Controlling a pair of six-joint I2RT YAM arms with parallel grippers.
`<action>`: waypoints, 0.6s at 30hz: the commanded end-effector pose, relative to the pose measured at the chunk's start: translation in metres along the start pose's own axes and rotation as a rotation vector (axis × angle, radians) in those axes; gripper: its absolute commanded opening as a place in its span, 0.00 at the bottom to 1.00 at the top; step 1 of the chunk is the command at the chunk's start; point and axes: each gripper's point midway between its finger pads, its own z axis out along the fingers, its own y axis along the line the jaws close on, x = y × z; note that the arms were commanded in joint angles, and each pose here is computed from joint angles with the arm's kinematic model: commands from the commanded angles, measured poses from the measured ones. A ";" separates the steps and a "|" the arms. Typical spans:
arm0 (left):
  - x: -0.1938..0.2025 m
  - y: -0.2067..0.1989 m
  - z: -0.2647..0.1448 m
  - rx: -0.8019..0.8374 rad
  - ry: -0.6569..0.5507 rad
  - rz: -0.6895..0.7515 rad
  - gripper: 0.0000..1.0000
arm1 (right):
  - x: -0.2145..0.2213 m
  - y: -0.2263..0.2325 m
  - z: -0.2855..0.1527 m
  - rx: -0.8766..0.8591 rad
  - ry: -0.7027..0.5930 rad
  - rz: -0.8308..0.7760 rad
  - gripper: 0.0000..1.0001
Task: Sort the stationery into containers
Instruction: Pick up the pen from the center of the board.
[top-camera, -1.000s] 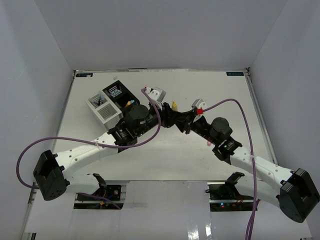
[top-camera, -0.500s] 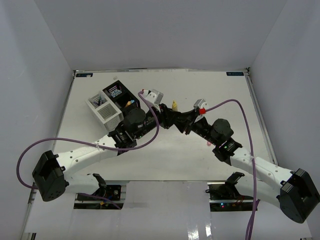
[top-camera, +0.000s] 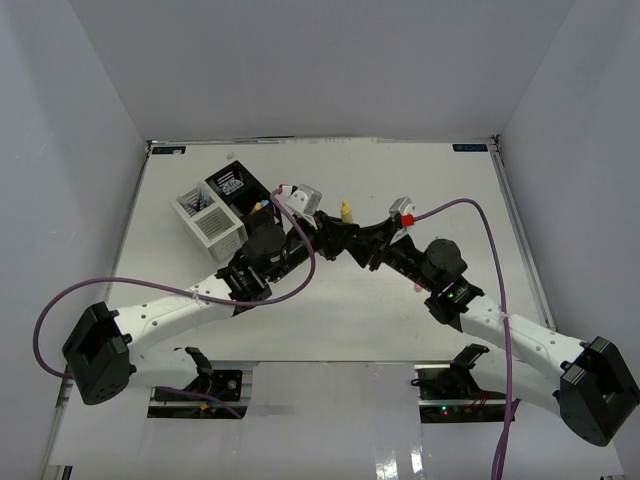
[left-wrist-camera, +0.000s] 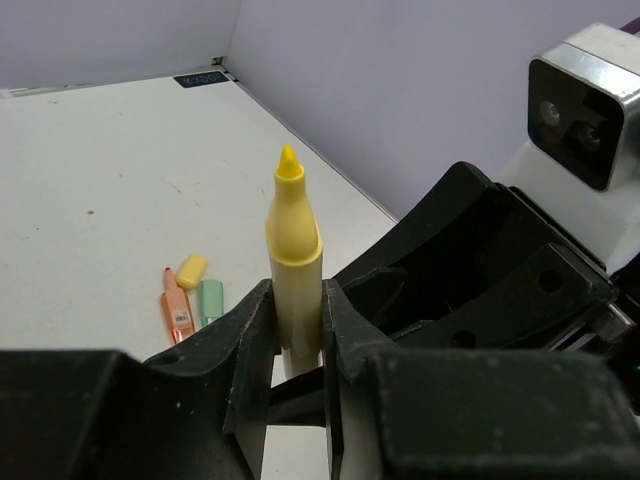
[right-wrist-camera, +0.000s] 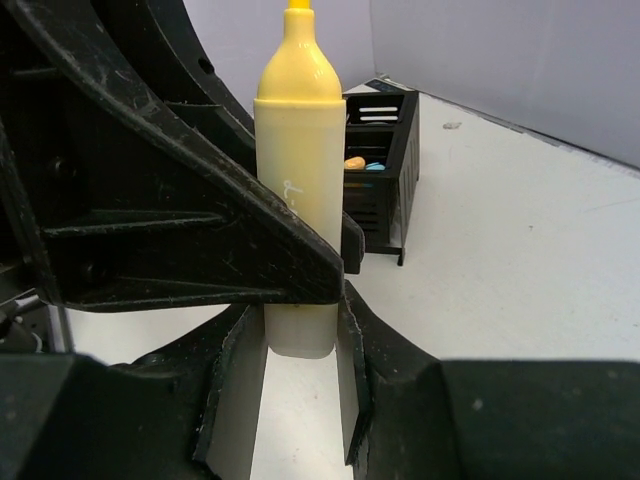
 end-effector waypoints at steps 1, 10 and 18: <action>-0.022 -0.010 -0.009 0.043 -0.082 0.012 0.32 | -0.018 0.002 0.000 0.012 -0.077 0.083 0.08; -0.024 -0.009 -0.015 0.046 -0.115 0.015 0.38 | -0.016 0.001 -0.002 0.027 -0.106 0.150 0.08; -0.027 -0.013 -0.015 0.075 -0.134 0.015 0.45 | -0.016 0.001 -0.001 0.024 -0.109 0.164 0.08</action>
